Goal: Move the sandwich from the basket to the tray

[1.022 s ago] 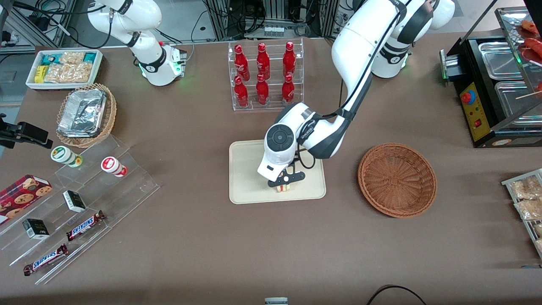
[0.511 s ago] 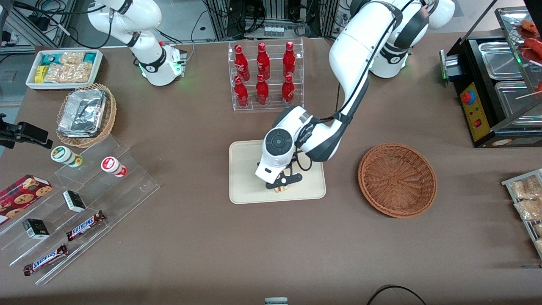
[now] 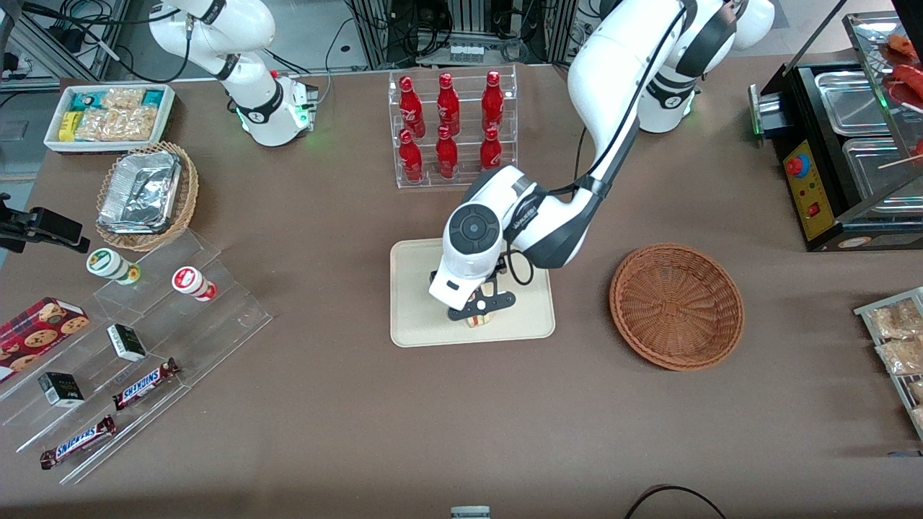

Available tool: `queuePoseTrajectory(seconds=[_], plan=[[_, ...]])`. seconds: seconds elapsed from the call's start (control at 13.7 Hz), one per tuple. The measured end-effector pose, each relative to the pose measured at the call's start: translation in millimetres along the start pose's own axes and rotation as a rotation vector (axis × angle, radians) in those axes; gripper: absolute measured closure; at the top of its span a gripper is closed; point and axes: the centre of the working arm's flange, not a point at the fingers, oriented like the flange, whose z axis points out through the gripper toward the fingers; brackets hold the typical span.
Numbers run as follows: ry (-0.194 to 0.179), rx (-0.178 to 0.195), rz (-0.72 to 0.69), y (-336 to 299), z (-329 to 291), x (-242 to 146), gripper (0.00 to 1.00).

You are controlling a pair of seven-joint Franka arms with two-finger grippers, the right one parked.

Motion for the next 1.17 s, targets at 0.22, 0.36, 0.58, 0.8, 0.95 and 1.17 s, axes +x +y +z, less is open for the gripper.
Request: queuePoseTrajectory(seconds=[0.22,0.36,0.58,0.8,0.95,1.17], plan=[[0.011,0.023,0.002,-15,-37,6,0.00],[0.016,0.068,0.045,-38,-55,21,0.00],[0.012,0.153,0.088,-85,-80,52,0.00],[0.017,0.180,0.065,-152,-101,98,0.00],[-0.002,0.171,0.081,-200,-114,126,0.00],[-0.028,0.155,0.134,-251,-131,141,0.00]])
